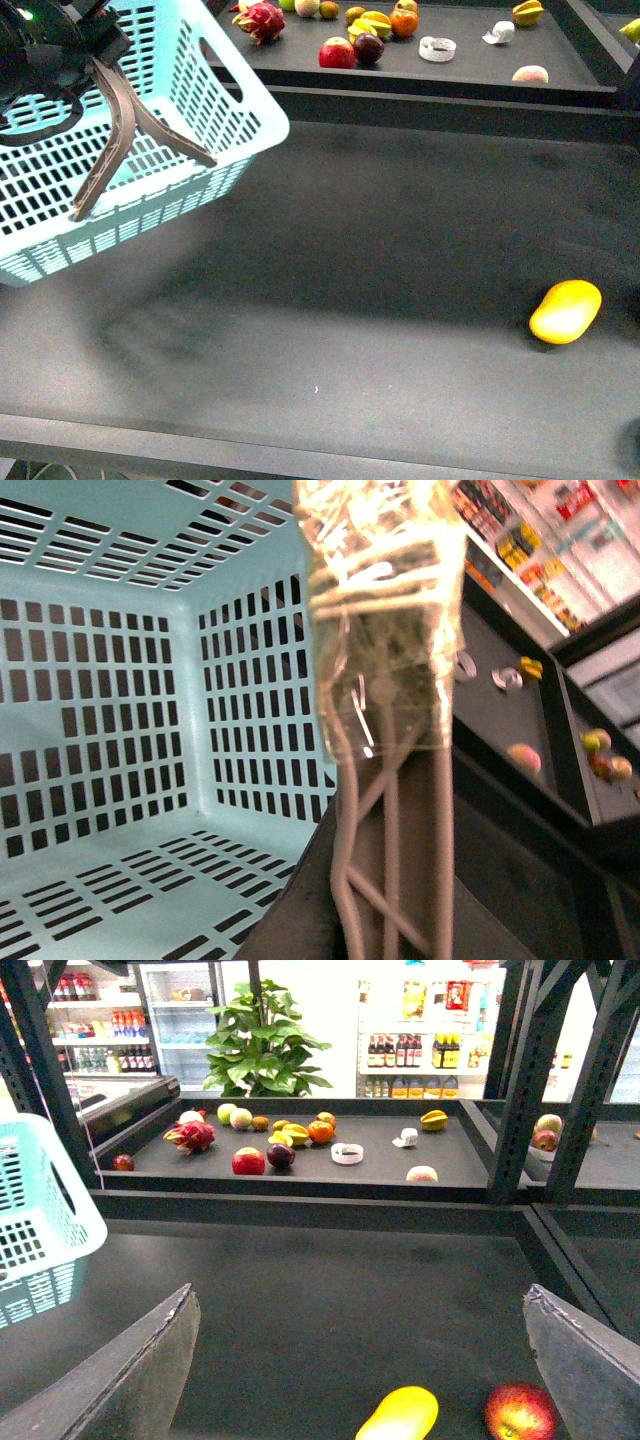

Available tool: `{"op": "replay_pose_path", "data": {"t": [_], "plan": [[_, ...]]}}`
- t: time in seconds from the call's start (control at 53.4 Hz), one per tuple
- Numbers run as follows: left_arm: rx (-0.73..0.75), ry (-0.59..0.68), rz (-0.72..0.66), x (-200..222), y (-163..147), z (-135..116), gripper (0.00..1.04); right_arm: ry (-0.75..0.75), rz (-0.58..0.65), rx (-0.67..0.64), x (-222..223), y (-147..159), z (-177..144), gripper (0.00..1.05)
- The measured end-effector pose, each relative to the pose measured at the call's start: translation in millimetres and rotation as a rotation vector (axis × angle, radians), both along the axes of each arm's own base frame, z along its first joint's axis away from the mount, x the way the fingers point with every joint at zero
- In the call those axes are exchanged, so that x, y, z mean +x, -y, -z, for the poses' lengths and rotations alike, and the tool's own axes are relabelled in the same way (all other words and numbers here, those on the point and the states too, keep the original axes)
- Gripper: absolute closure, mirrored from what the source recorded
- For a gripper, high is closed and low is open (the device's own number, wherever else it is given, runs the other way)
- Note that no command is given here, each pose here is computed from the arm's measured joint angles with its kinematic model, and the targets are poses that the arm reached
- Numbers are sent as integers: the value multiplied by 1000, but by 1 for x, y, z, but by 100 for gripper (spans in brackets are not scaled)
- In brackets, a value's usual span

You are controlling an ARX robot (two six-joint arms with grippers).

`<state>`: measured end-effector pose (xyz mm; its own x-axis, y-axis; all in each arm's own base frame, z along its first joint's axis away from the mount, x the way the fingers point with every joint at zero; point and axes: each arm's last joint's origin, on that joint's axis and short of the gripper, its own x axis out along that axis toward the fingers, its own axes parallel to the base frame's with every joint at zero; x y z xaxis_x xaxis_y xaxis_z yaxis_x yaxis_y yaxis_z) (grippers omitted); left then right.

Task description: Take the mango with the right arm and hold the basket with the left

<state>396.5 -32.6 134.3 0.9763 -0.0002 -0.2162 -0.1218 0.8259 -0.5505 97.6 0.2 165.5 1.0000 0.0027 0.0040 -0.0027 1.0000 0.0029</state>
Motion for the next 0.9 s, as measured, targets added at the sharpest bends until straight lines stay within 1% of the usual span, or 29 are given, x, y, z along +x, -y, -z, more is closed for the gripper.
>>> {"op": "replay_pose_path", "data": {"t": [0.075, 0.187, 0.356, 0.449, 0.618, 0.899], "plan": [[84, 10, 110, -17, 11, -2, 99, 0, 0, 0, 0, 0, 0, 8], [162, 8, 188, -36, 19, -1, 99, 0, 0, 0, 0, 0, 0, 8], [247, 41, 239, -58, 26, -4, 99, 0, 0, 0, 0, 0, 0, 8], [291, 88, 253, -72, 32, -9, 99, 0, 0, 0, 0, 0, 0, 8], [303, 169, 330, -87, 46, -16, 99, 0, 0, 0, 0, 0, 0, 8], [288, 225, 476, -98, 62, -22, 99, 0, 0, 0, 0, 0, 0, 8]]}}
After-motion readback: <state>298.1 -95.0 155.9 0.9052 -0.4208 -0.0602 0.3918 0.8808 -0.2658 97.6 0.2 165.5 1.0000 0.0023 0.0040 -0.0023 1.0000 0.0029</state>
